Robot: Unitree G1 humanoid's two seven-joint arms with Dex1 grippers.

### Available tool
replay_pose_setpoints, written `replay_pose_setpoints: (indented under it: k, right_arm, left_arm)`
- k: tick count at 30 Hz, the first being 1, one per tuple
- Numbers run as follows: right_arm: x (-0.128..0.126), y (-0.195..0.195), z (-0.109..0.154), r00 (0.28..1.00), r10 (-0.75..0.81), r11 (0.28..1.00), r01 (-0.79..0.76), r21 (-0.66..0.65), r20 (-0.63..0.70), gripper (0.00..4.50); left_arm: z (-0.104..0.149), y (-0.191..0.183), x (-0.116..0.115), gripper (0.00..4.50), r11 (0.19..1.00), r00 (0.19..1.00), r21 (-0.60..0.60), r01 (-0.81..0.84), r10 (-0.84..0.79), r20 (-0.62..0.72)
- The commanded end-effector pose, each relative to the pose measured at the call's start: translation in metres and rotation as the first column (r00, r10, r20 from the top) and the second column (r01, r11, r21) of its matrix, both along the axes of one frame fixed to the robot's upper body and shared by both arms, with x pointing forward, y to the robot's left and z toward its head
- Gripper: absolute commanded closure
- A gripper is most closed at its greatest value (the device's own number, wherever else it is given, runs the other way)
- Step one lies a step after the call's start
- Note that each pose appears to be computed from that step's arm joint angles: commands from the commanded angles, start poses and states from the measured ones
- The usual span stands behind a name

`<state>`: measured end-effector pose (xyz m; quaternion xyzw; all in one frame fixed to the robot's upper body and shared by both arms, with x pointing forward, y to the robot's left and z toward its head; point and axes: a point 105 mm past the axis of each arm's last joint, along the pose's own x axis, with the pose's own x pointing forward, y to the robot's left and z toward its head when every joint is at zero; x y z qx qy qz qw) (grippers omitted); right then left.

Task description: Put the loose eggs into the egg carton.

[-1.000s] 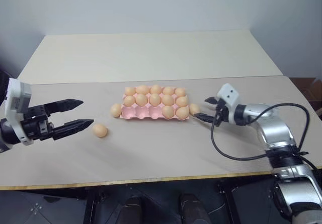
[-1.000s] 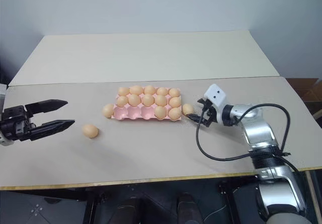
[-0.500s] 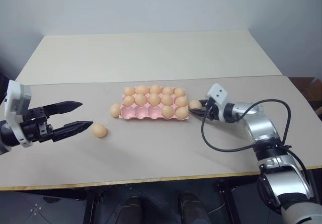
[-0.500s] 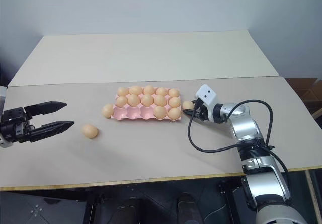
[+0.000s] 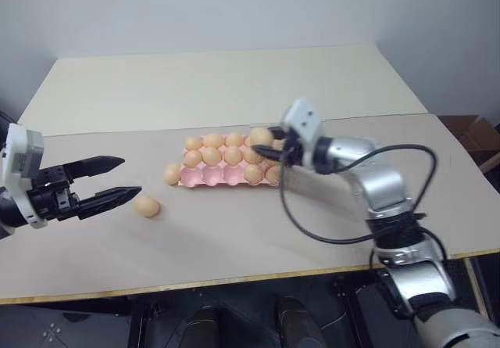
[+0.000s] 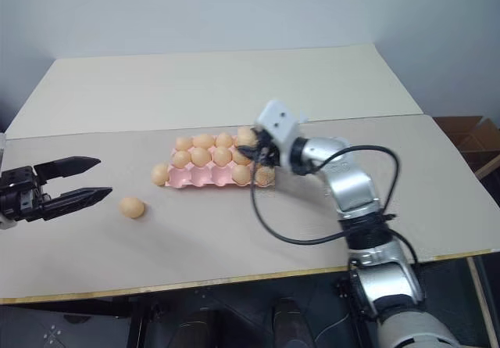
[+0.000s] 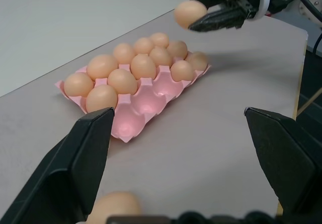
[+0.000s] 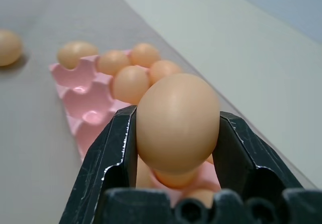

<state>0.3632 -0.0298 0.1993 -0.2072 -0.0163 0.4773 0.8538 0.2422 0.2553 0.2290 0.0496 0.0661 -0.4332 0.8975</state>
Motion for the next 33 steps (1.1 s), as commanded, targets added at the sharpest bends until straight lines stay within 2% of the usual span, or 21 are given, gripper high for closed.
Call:
replay_pose_setpoints:
  k: [1, 6, 8, 9, 13, 14, 20, 25, 30, 33]
  right_arm:
    - [0.004, 0.011, -0.005, 0.999, -0.01, 0.997, 0.013, -0.082, 0.037, 2.56]
    - [0.005, 0.031, -0.015, 1.0, 0.015, 0.996, -0.014, -0.093, 0.01, 2.56]
    - [0.009, 0.037, -0.018, 1.0, -0.002, 0.996, 0.002, -0.095, 0.007, 1.86]
    - [0.01, 0.039, -0.016, 1.0, -0.005, 0.996, 0.007, -0.092, 0.021, 1.64]
    - [0.004, 0.038, 0.005, 0.999, -0.002, 0.999, 0.003, -0.034, 0.04, 0.25]
    - [0.003, 0.035, 0.009, 0.999, -0.002, 1.0, 0.003, -0.028, 0.046, 0.05]
    - [-0.016, 0.002, 0.038, 0.997, -0.019, 0.999, 0.016, 0.048, 0.068, 0.05]
    - [-0.039, -0.063, 0.055, 0.996, -0.054, 0.995, 0.048, 0.086, 0.067, 0.05]
    - [-0.063, -0.113, 0.048, 0.998, -0.046, 0.997, 0.044, 0.063, 0.041, 0.05]
    - [-0.072, -0.129, 0.039, 0.999, -0.034, 0.999, 0.034, 0.033, 0.012, 0.05]
  left_arm:
    - [0.012, 0.002, -0.003, 0.0, 1.0, 0.999, 0.021, -0.007, 0.006, 0.051]
    - [0.008, 0.002, -0.006, 0.0, 1.0, 0.999, 0.018, -0.016, 0.016, 0.047]
    - [0.007, 0.001, -0.007, 0.0, 1.0, 0.999, 0.016, -0.017, 0.017, 0.047]
    - [0.007, 0.001, -0.007, 0.0, 1.0, 0.999, 0.015, -0.018, 0.017, 0.047]
    - [0.008, 0.002, -0.007, 0.0, 1.0, 0.999, 0.013, -0.022, 0.022, 0.047]
    - [0.007, 0.003, -0.007, 0.0, 1.0, 0.999, 0.015, -0.023, 0.023, 0.047]
    - [0.005, 0.008, -0.004, 0.0, 0.999, 0.998, 0.014, -0.047, 0.047, 0.045]
    - [-0.001, 0.021, -0.005, 0.0, 0.995, 0.995, 0.035, -0.096, 0.095, 0.026]
    - [-0.005, 0.023, -0.007, 0.0, 0.993, 0.994, 0.037, -0.108, 0.108, 0.022]
    - [-0.01, 0.018, -0.005, 0.0, 0.993, 0.993, 0.033, -0.116, 0.115, 0.028]
